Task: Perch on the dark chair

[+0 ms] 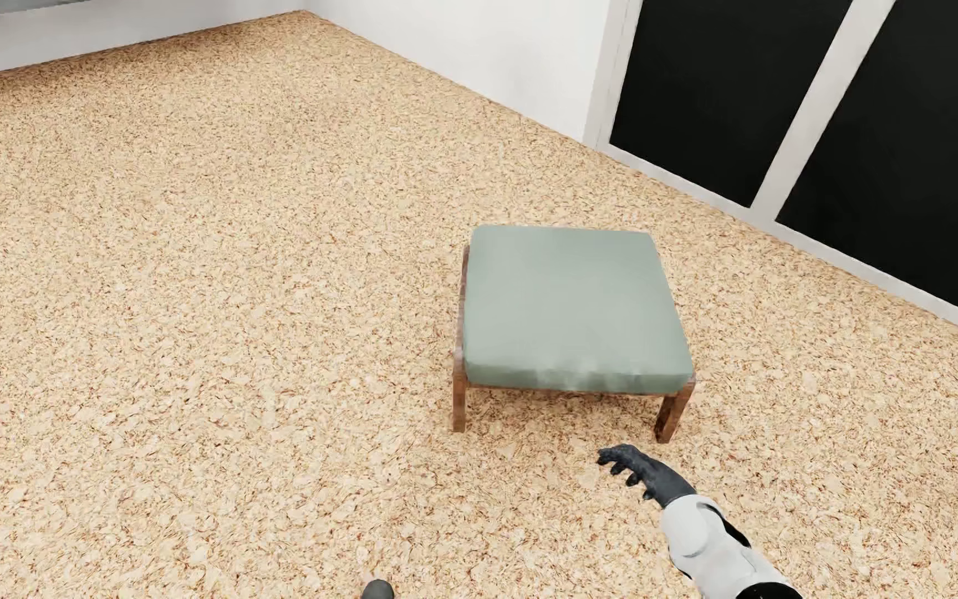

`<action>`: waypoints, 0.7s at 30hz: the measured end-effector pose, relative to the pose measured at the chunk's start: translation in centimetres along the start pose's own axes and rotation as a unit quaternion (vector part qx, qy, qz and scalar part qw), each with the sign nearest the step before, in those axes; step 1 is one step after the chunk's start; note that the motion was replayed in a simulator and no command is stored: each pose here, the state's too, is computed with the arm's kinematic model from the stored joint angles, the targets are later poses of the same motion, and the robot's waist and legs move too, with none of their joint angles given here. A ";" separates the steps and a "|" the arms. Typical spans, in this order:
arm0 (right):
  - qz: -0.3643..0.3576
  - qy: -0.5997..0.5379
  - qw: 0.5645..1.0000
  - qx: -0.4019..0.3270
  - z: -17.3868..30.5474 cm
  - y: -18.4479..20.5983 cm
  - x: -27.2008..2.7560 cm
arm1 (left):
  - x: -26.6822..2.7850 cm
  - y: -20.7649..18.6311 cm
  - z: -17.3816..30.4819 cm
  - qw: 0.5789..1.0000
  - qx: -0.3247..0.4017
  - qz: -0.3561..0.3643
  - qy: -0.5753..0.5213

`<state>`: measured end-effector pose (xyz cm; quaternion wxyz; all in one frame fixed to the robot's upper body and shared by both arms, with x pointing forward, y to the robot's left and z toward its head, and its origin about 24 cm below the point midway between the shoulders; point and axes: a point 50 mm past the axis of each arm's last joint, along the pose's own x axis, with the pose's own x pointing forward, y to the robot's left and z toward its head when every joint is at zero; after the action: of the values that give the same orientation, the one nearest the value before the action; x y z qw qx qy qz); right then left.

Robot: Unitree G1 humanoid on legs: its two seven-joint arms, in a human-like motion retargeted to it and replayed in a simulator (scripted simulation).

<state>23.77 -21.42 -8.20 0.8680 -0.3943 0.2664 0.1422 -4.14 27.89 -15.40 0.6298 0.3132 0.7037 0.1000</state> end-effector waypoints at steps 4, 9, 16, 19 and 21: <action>0.011 -0.028 0.999 0.011 0.9 1.1 -0.2 | 0.1 0.3 -1.5 1.000 0.016 0.000 0.008; 0.103 0.119 0.988 0.000 -5.6 5.9 -2.9 | -0.1 3.8 9.0 0.982 0.072 0.039 -0.169; 0.110 0.315 0.939 0.080 -14.6 9.2 -10.9 | -2.6 16.1 17.5 0.933 0.045 0.198 -0.298; 0.070 0.355 0.928 0.084 -16.7 7.2 -12.4 | -2.2 13.7 16.7 0.943 -0.002 0.184 -0.278; 0.050 0.324 0.942 0.073 -15.9 5.3 -10.8 | -2.1 13.2 16.7 0.947 -0.008 0.162 -0.277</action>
<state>6.96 -30.44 -13.97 0.7529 -0.3406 0.5624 0.0295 15.88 32.80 -9.73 0.7775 0.4337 0.4404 0.1157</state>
